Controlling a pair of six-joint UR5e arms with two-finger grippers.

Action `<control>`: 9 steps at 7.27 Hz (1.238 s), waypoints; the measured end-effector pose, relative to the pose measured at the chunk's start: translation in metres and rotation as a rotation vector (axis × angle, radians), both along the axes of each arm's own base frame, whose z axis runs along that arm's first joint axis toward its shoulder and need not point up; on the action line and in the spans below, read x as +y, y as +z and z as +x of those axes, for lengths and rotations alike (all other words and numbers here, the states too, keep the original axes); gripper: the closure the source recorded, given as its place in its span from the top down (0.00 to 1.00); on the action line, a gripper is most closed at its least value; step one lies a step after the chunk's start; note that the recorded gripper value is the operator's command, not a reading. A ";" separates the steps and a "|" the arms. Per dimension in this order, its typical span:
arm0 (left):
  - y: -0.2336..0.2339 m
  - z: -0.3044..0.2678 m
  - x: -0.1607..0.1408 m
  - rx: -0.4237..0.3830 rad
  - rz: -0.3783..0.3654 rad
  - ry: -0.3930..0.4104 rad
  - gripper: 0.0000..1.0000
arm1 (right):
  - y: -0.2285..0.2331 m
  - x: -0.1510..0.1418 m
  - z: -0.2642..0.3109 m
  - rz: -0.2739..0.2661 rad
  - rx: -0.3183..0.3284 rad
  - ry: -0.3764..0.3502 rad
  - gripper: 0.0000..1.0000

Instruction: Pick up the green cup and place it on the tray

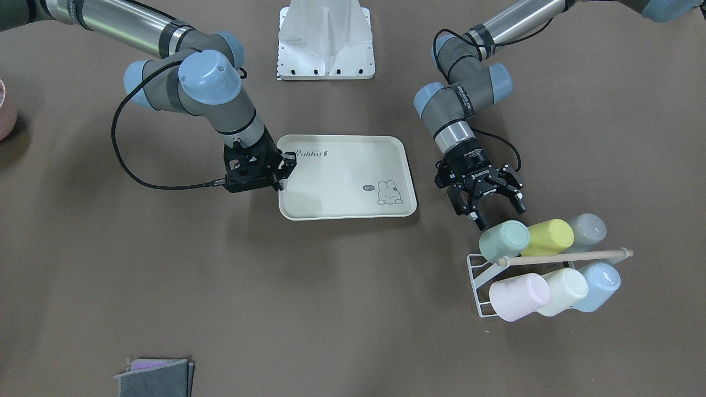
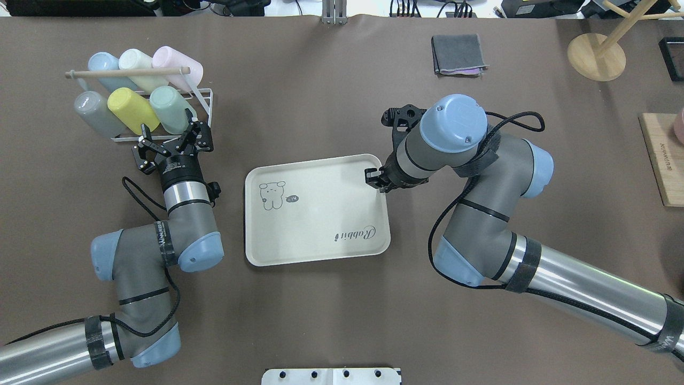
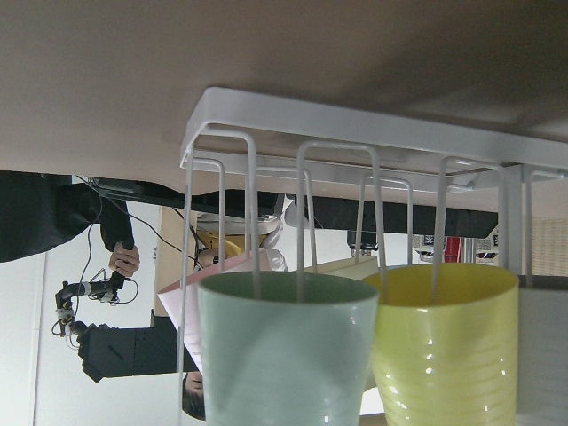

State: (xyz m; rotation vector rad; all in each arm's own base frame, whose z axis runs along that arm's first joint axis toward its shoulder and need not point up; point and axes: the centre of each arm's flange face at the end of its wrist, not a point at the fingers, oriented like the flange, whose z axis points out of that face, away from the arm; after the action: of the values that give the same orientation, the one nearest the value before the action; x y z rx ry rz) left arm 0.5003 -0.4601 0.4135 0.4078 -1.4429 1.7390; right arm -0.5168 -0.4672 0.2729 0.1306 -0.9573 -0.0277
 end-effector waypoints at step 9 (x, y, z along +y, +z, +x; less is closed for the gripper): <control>0.001 0.003 -0.035 -0.055 -0.020 -0.036 0.71 | 0.037 -0.012 -0.003 -0.045 0.054 0.015 0.45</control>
State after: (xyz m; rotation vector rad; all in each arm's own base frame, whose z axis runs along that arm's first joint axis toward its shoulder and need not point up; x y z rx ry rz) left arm 0.5036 -0.4953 0.4144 0.3239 -1.4619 1.7460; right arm -0.5193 -0.4796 0.3096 0.0946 -0.9023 0.0040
